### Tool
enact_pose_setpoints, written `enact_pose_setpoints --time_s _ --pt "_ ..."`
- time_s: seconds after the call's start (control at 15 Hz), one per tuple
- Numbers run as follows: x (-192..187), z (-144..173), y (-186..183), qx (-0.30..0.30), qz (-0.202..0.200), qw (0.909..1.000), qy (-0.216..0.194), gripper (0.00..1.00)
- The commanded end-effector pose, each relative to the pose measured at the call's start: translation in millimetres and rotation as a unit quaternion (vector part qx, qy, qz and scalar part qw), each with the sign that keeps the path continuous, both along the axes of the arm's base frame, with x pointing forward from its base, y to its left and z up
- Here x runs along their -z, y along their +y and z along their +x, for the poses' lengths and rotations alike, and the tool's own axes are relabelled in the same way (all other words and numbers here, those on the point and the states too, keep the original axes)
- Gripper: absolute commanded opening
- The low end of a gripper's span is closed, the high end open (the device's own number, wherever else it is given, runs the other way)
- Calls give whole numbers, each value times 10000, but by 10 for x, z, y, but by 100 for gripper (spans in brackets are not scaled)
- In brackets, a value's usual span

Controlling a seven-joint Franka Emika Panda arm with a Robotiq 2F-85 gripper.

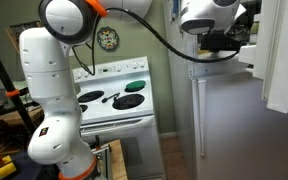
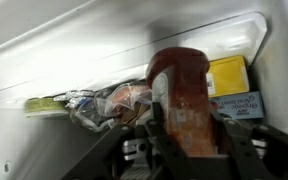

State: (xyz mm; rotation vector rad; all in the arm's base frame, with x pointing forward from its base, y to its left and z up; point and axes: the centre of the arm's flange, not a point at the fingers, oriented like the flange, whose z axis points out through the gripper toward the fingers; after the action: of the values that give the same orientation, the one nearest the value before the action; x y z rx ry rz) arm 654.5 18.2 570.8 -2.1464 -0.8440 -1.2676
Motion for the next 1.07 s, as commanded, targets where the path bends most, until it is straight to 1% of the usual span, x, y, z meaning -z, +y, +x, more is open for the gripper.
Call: enact_pose_setpoints --time_s 0.0,0.53,0.6,0.67,0.8,0.93,1.0 --pt "44 93 48 -193 -113 9997 -138 19" --pt "196 162 175 -334 -266 9990 -151 19" --pt "201 171 174 -327 -300 9989 -153 60" --pt "187 179 166 -321 -297 9989 -154 70" --pt "147 170 109 -344 -318 9988 -138 83" --pt "60 160 38 -324 -327 9988 -191 99" --pt "20 157 13 -304 -323 9987 -230 100"
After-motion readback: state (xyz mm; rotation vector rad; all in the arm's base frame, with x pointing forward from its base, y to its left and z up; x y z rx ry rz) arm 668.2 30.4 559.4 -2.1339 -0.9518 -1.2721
